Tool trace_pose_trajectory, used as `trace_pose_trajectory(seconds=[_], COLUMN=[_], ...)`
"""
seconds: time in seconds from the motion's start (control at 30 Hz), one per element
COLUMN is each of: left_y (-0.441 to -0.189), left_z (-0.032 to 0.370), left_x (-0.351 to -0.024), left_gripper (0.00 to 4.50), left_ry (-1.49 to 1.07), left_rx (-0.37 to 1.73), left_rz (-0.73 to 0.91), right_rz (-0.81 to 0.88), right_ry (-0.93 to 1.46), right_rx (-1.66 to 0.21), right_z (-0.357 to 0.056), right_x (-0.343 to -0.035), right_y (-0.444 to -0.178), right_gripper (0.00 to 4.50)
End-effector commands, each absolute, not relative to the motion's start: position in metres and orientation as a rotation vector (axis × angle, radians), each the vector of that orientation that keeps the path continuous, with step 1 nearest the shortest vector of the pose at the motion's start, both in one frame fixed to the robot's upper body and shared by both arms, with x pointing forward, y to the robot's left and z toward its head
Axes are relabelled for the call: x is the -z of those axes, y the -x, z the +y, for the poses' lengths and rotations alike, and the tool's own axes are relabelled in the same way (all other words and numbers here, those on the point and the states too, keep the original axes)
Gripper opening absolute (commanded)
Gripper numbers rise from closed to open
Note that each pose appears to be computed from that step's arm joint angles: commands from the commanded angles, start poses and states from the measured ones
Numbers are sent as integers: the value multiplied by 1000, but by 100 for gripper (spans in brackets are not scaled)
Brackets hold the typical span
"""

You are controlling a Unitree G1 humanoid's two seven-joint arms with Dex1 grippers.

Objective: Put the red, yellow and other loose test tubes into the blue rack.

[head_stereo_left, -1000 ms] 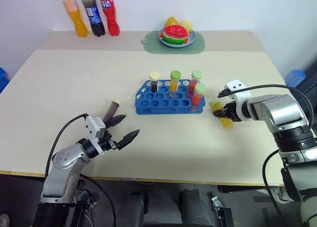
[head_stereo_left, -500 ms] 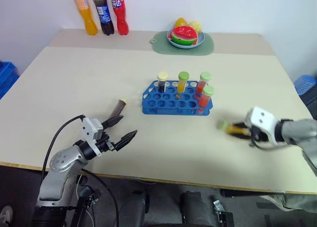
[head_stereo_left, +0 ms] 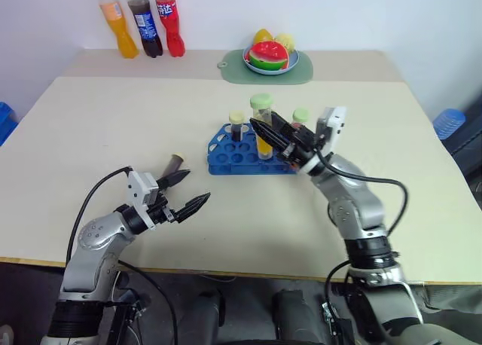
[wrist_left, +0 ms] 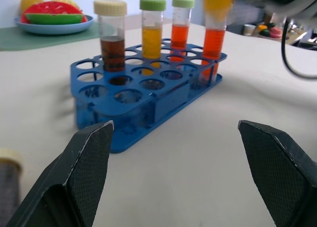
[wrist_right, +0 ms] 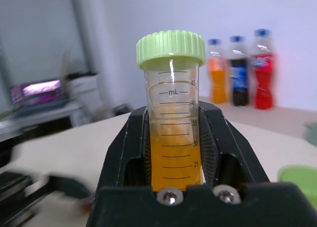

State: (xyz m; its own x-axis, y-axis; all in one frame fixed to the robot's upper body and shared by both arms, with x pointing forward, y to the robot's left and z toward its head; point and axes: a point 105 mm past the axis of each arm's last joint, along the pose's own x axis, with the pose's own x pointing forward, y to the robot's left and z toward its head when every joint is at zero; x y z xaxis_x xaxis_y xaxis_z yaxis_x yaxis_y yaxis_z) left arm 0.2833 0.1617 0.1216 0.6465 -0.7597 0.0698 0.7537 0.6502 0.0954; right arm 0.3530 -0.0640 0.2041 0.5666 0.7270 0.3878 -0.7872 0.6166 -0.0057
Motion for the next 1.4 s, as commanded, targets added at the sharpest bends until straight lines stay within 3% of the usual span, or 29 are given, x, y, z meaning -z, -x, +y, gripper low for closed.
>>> trace_pose_trajectory(seconds=[0.03, 0.2, 0.43, 1.4], left_y=[-280, -274, -271, -276], left_z=[165, 168, 173, 169], left_x=[-131, -131, -130, -133], left_gripper=[420, 420, 420, 420], left_ry=[-80, -84, -90, -93], left_rx=[850, 830, 812, 818], left_rz=[-144, -141, -135, -146], right_rz=[-445, -399, -360, -387], right_ry=[-141, -91, -85, -28], right_rx=[-826, -740, -751, -532], right_z=[-64, -67, -66, -92], right_x=[-208, -179, -160, -135], right_y=[-363, -382, -386, -391], right_gripper=[89, 89, 89, 89])
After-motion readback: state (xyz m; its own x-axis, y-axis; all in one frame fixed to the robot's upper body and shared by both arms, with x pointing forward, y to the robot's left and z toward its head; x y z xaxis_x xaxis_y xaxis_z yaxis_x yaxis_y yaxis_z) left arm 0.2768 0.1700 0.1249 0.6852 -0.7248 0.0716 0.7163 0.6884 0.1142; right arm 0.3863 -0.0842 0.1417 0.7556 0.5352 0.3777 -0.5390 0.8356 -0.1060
